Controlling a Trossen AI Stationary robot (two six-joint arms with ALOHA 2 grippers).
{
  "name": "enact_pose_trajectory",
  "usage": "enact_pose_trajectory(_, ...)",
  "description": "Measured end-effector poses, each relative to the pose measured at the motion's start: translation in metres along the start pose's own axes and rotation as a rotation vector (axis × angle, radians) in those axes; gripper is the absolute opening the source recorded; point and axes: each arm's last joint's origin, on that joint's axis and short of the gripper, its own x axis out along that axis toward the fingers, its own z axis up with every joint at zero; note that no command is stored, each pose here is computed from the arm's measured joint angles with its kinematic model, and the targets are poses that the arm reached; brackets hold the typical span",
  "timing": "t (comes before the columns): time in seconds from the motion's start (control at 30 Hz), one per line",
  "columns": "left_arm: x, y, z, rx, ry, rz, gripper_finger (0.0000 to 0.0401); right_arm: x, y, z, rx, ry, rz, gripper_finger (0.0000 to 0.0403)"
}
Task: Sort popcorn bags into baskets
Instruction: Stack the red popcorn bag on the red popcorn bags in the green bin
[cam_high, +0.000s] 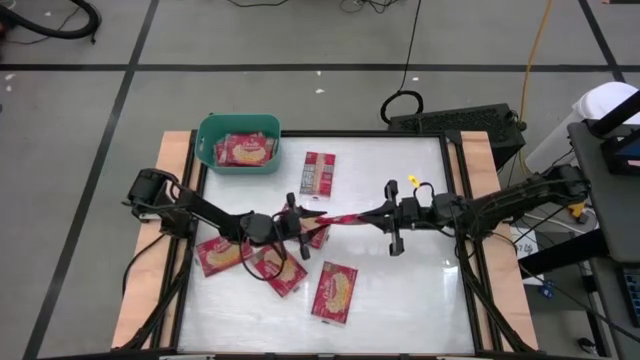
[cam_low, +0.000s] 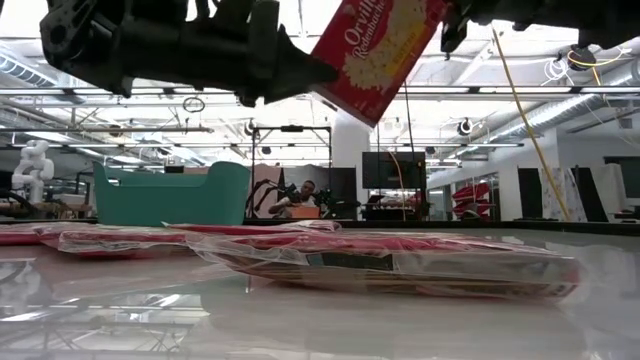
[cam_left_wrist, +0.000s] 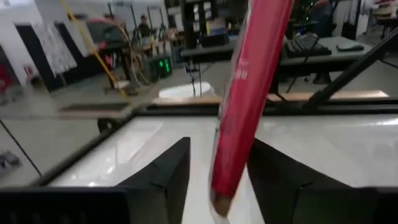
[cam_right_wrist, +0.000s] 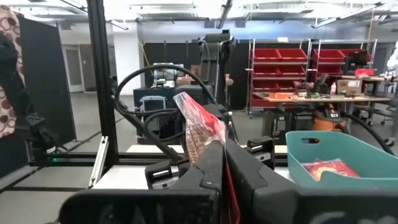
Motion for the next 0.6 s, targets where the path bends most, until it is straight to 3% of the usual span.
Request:
enact_pose_trajectory(0.3, 0.003, 0.006, -0.001, 0.056, -0.002, -0.021, 0.0024, 0.000, -0.002, -0.001, -0.008, 0.008, -0.008, 0.0000)
enact_pose_trajectory(0.47, -0.003, 0.011, 0.010, 0.090, 0.055, -0.035, 0.0030, -0.001, -0.002, -0.006, -0.027, 0.039, -0.014, 0.0000)
enact_pose_trajectory(0.6, -0.017, 0.024, 0.032, 0.115, 0.134, -0.034, 0.0036, -0.009, -0.006, -0.011, -0.050, 0.055, -0.097, 0.0010)
